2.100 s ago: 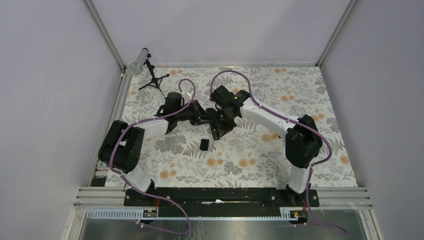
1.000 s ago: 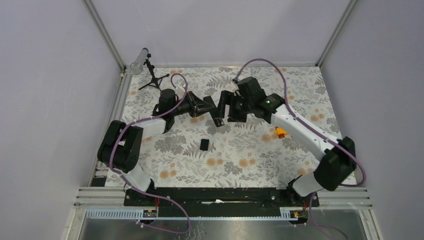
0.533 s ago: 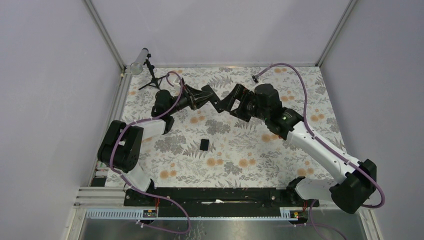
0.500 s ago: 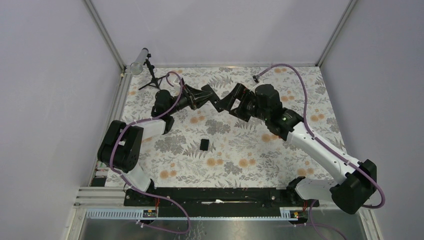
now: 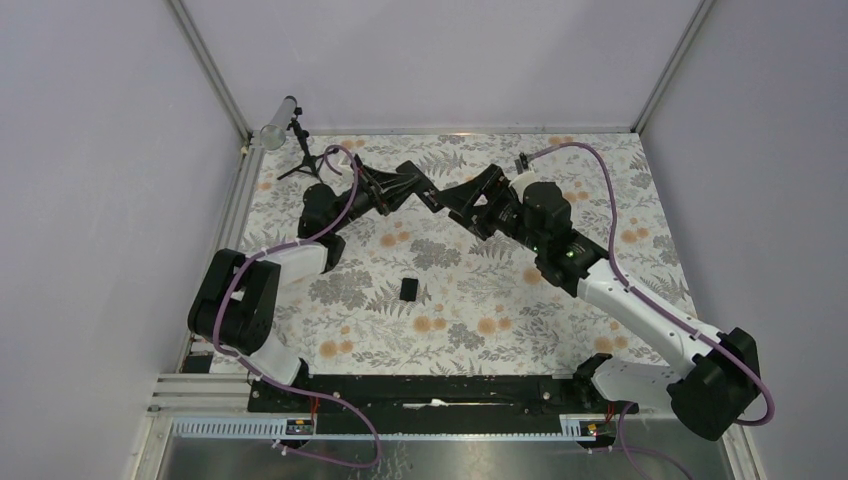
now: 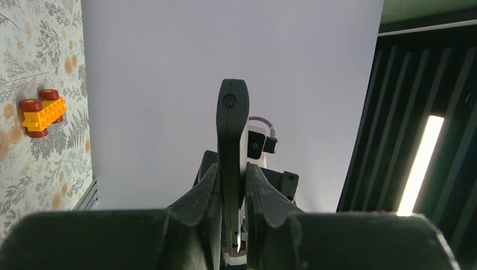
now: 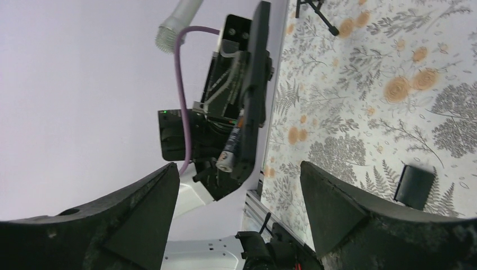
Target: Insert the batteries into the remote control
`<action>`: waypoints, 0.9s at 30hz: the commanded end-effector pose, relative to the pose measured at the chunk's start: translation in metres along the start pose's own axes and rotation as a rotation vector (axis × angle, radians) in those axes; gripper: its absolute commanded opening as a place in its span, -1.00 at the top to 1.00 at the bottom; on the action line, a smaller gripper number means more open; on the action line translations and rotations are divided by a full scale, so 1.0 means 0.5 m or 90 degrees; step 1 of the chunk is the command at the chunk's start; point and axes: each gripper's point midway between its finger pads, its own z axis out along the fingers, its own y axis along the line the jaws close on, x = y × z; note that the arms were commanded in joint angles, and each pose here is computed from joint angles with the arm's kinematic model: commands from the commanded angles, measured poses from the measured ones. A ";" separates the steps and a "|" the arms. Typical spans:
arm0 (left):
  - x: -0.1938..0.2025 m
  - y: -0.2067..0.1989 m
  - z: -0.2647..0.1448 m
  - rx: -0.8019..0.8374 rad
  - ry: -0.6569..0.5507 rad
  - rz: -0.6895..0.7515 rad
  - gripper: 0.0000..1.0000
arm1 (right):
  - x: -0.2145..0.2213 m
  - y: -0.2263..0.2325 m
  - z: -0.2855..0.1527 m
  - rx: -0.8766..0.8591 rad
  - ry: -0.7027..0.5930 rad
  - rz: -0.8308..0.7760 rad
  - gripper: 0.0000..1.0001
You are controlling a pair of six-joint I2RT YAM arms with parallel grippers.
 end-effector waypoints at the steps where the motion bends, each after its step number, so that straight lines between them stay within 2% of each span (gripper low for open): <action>1: 0.021 -0.059 -0.011 0.067 0.005 0.011 1.00 | -0.031 0.069 -0.019 -0.077 -0.040 -0.003 -0.68; 10: 0.033 -0.079 -0.020 0.070 0.000 -0.011 1.00 | -0.018 0.075 -0.010 -0.091 -0.013 0.010 -0.14; 27: 0.054 -0.102 -0.025 0.081 0.013 -0.012 1.00 | -0.009 0.040 0.004 -0.048 -0.002 0.023 0.12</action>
